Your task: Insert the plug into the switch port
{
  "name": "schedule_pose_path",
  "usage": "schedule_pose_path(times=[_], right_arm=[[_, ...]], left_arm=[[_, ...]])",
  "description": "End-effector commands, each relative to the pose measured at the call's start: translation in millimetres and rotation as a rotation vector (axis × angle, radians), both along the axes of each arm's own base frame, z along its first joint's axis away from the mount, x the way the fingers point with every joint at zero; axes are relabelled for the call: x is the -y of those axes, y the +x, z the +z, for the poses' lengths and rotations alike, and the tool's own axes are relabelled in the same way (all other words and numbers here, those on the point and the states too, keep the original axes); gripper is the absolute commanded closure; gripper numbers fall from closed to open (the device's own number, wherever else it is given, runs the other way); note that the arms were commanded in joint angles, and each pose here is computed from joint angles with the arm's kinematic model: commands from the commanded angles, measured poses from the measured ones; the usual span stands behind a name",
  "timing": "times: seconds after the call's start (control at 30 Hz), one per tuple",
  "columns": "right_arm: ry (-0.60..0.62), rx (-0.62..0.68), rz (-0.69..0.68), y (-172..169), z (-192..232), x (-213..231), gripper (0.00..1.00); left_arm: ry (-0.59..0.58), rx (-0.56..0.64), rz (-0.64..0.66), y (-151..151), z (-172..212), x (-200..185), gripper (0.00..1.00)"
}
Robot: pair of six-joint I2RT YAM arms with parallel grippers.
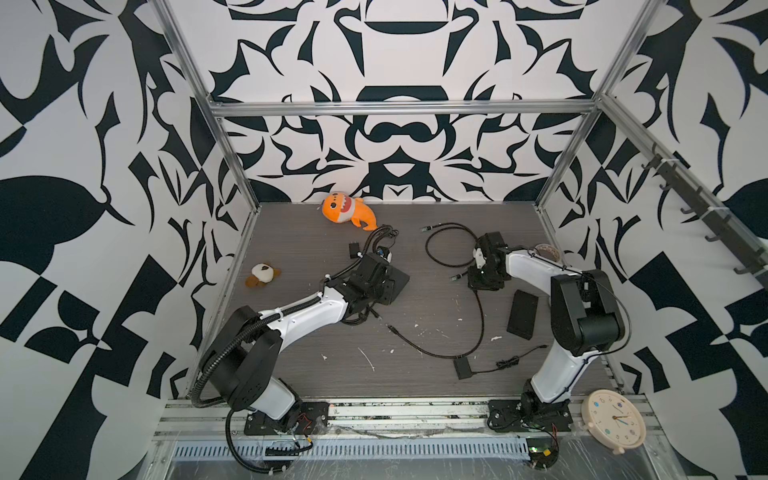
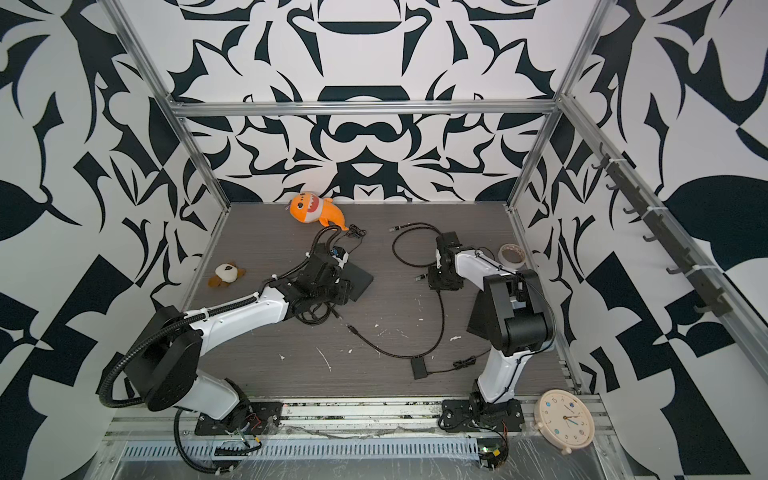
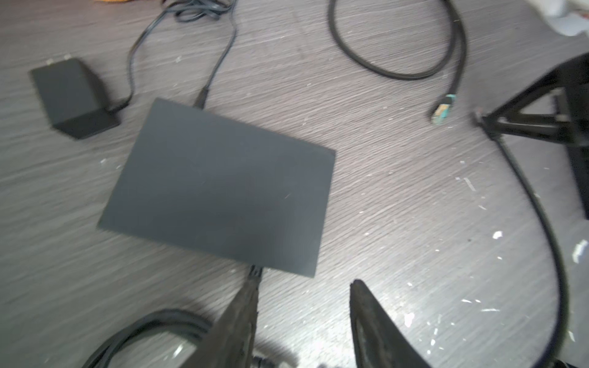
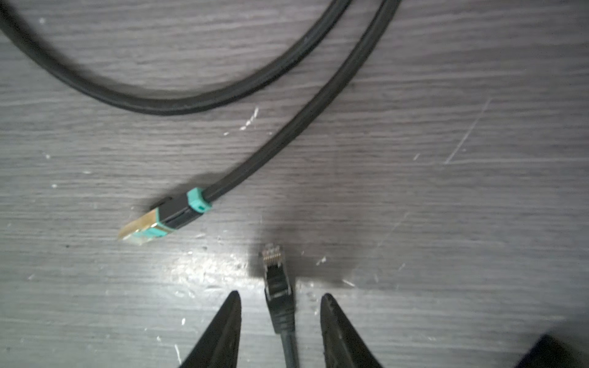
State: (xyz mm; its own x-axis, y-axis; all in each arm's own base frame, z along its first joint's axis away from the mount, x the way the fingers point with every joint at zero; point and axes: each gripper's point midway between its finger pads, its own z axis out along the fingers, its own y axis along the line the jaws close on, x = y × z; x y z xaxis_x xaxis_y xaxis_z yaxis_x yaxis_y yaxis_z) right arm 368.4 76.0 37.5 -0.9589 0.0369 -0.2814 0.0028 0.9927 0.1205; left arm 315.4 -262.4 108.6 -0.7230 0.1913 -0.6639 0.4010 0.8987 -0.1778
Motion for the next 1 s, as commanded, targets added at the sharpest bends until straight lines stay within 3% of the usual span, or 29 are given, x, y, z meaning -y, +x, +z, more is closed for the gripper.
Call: schedule_pose_path(times=[0.0, 0.23, 0.47, 0.83, 0.97], right_arm=[[0.02, 0.103, 0.049, 3, 42, -12, 0.54], [0.28, 0.136, 0.486, -55, 67, -146, 0.54], [0.306, 0.056, 0.718, -117, 44, -232, 0.54], [0.055, 0.002, 0.865, -139, 7, -259, 0.52], [-0.049, 0.0, 0.878, -134, -7, -260, 0.6]], left_arm=[[0.032, -0.017, 0.11, -2, 3, -23, 0.47], [0.014, -0.064, 0.271, 11, 1, -62, 0.42], [-0.063, -0.124, 0.442, 18, -6, -111, 0.41], [-0.083, -0.118, 0.493, 9, -9, -133, 0.41], [-0.075, -0.12, 0.49, 8, -10, -134, 0.41]])
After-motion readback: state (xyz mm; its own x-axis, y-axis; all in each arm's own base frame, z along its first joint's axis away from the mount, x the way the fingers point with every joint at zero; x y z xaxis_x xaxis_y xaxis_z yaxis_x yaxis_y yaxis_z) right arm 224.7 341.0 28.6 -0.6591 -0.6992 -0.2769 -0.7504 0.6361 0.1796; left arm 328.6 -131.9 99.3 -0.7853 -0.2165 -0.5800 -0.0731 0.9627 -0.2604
